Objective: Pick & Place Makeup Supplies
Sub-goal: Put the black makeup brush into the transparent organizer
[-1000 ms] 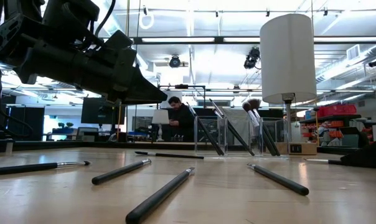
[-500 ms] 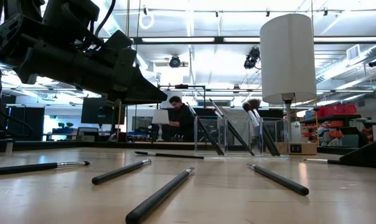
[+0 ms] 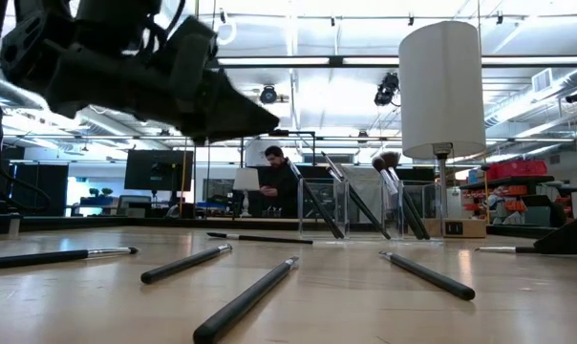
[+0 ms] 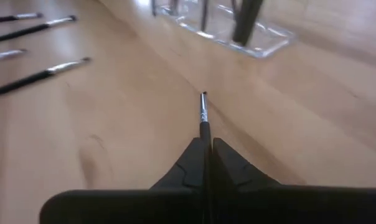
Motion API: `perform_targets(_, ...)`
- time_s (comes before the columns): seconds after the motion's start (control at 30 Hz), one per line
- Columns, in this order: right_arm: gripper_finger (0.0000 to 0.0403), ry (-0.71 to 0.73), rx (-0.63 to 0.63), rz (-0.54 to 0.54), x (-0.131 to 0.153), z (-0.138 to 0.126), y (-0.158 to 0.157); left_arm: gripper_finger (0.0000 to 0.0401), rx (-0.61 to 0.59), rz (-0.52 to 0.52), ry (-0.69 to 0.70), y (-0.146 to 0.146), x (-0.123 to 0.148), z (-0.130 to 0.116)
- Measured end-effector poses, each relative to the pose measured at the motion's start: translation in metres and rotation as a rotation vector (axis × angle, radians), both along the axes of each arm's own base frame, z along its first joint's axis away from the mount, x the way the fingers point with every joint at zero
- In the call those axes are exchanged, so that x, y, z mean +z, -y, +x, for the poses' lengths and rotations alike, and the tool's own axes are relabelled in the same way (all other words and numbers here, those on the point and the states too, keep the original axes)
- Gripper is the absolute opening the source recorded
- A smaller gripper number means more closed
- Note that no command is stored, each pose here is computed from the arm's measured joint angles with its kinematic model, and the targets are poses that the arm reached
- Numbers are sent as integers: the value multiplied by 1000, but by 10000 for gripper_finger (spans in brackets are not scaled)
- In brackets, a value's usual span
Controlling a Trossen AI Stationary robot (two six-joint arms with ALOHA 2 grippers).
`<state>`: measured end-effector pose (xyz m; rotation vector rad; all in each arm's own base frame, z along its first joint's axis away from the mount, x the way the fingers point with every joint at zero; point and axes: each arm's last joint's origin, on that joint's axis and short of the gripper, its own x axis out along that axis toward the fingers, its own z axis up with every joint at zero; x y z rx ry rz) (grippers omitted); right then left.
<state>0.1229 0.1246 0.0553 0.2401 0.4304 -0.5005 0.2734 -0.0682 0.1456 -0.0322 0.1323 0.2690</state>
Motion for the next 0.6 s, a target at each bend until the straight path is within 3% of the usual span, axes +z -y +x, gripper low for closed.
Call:
perform_targets(0.43,6,217,75,-69,27,18,-22,128,-147,145,-20,20,-4,53)
perform_targets(0.6,6,300,217,-69,51,29,-38,128,-248,213,-14,27,-6,71)
